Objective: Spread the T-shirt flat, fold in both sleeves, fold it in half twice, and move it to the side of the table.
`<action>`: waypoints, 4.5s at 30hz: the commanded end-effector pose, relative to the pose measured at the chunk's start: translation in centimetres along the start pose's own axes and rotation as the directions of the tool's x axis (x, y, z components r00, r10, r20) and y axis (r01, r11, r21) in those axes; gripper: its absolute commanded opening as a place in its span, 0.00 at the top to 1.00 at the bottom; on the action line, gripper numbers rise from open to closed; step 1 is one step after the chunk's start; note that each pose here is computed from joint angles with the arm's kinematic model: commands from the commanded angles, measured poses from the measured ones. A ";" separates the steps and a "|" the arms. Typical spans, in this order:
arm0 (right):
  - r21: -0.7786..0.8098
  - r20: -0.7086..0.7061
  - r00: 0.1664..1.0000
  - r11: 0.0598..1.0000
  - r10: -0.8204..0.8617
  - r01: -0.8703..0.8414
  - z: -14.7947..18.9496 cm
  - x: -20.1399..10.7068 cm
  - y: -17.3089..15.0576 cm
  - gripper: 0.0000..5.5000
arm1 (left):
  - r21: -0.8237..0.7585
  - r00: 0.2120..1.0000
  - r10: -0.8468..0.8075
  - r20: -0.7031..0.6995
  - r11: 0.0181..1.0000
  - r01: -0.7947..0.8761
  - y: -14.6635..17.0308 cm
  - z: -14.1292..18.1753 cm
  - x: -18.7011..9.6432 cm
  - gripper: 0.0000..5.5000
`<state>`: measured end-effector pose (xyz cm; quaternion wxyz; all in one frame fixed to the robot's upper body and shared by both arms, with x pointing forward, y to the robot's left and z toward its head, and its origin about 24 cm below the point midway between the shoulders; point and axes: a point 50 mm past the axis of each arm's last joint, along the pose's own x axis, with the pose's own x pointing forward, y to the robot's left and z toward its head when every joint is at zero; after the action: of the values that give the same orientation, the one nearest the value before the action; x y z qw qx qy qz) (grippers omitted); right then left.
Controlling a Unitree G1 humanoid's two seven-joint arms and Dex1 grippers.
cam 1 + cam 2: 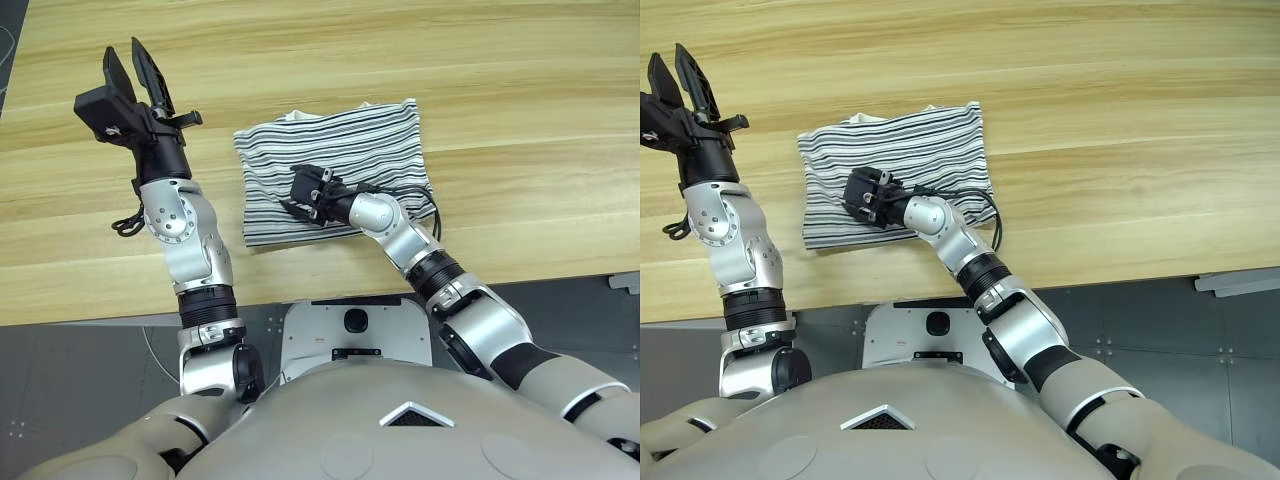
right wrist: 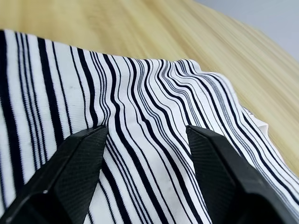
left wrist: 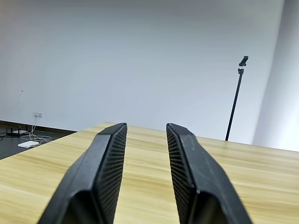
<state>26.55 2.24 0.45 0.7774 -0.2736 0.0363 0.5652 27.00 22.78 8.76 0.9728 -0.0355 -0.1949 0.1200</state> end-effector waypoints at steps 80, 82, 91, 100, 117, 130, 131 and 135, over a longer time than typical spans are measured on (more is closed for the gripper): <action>-0.791 -0.163 0.976 0.572 0.143 -0.216 -10.5 -23.1 -1.3 0.00 | 0.747 -0.185 -0.792 -0.581 -0.610 0.264 -8.0 -9.2 -2.6 0.14; -0.792 -0.153 0.976 0.571 0.154 -0.215 -10.6 -22.9 -1.0 0.00 | 0.745 -0.186 -0.788 -0.587 -0.616 0.255 -8.2 -9.5 -2.9 0.14; -0.811 -0.122 0.976 0.550 0.178 -0.201 -10.5 -22.1 -0.6 0.00 | 0.724 -0.305 -0.771 -0.559 -0.633 0.274 -8.6 -10.0 -5.1 0.14; -0.811 -0.104 0.975 0.551 0.198 -0.198 -10.4 -21.4 -0.3 0.20 | 0.683 -0.357 -0.729 -0.583 -0.679 0.270 -8.2 -10.6 -6.4 0.13; -0.812 -0.076 0.976 0.555 0.205 -0.180 -10.3 -20.9 0.1 0.82 | 0.617 -0.334 -0.661 -0.672 -0.749 0.240 -8.3 -11.6 -6.9 0.71; -0.822 0.004 0.987 0.563 0.159 -0.088 -9.0 -20.7 -1.8 0.98 | 0.588 -0.348 -0.644 -0.681 -0.764 0.265 -8.4 -11.5 -6.8 0.97; -0.812 0.012 0.986 0.577 0.166 -0.087 -8.7 -20.7 -2.0 0.98 | 0.580 -0.348 -0.650 -0.676 -0.760 0.293 -8.5 -11.3 -6.7 0.97; -0.707 0.074 0.974 0.700 0.215 -0.101 -6.6 -20.5 -2.7 0.98 | 0.515 -0.413 -0.669 -0.618 -0.741 0.431 -8.5 -9.6 -6.2 0.97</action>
<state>22.85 -19.73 2.04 0.5571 -0.5259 -0.2182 0.6046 30.22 11.44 1.21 0.4173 0.6369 -0.2409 -0.6018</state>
